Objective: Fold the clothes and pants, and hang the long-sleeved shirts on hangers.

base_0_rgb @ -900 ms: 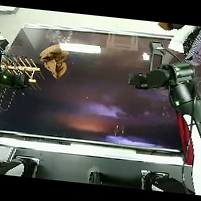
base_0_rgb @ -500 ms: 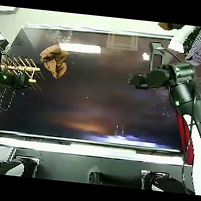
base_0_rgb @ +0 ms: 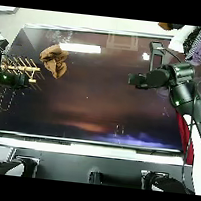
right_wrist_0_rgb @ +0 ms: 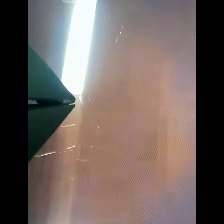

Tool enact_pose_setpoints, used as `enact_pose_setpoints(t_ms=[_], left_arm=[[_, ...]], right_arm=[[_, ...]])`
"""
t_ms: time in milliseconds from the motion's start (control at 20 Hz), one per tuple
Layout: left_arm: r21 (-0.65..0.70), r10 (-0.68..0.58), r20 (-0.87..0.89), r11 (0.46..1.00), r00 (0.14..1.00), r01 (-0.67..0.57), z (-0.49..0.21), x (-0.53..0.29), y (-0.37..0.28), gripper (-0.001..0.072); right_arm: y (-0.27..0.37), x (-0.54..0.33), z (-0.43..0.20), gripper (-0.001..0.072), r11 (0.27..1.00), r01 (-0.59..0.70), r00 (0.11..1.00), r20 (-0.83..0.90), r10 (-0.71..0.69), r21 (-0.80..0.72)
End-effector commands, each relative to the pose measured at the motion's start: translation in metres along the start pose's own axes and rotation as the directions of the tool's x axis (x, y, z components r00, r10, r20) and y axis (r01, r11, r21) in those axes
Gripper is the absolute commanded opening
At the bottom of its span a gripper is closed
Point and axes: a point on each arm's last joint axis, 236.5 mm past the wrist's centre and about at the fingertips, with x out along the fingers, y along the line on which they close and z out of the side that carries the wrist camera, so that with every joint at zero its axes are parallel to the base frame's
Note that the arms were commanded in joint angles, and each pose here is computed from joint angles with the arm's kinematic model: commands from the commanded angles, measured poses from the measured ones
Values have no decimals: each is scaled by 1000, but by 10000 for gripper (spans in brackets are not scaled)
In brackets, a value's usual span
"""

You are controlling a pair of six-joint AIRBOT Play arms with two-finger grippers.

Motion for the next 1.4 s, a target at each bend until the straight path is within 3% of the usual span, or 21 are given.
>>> enact_pose_setpoints(t_ms=[0,150,200,250,300,350,450,600,850,900,1050,1100,1150,1350], left_arm=[[0,0,4,1000,1000,0,1,0,0,15],[-1,2,35,1000,999,-2,9,2,1,16],[-2,5,60,1000,998,-4,16,5,2,57],[-16,8,111,1000,994,-7,31,9,4,264],[-81,13,178,997,984,2,51,15,7,680],[-115,18,245,993,969,11,72,22,9,720],[-100,55,333,995,941,-23,111,57,23,720],[-135,110,303,988,947,-72,137,147,46,720],[-69,124,248,991,961,-110,163,267,49,720],[-71,124,249,991,961,-110,169,279,49,711],[-122,151,193,984,969,-129,166,301,62,473],[-136,156,171,982,973,-133,162,303,66,303],[-139,160,131,980,978,-142,155,300,67,39],[-93,104,-124,989,987,-116,116,263,40,9]], right_arm=[[1,0,0,28,1000,-1,1000,1,1,0],[1,0,2,28,1000,-4,1000,9,4,0],[3,-1,8,28,1000,-12,999,36,12,0],[5,-1,16,28,1000,-21,998,67,21,0],[7,-1,21,28,1000,-28,996,90,28,1],[9,-2,26,28,999,-41,993,109,38,26],[12,-2,29,28,997,-57,991,124,49,59],[12,-3,29,29,996,-57,991,124,49,63],[10,-2,24,30,997,-48,994,102,41,63],[10,-2,24,30,997,-47,994,103,40,62],[6,-2,26,30,998,-28,994,109,22,52],[5,-2,26,30,998,-25,994,110,19,50],[5,-2,26,30,998,-25,994,110,19,51],[5,-3,31,30,999,-27,991,132,21,47]])
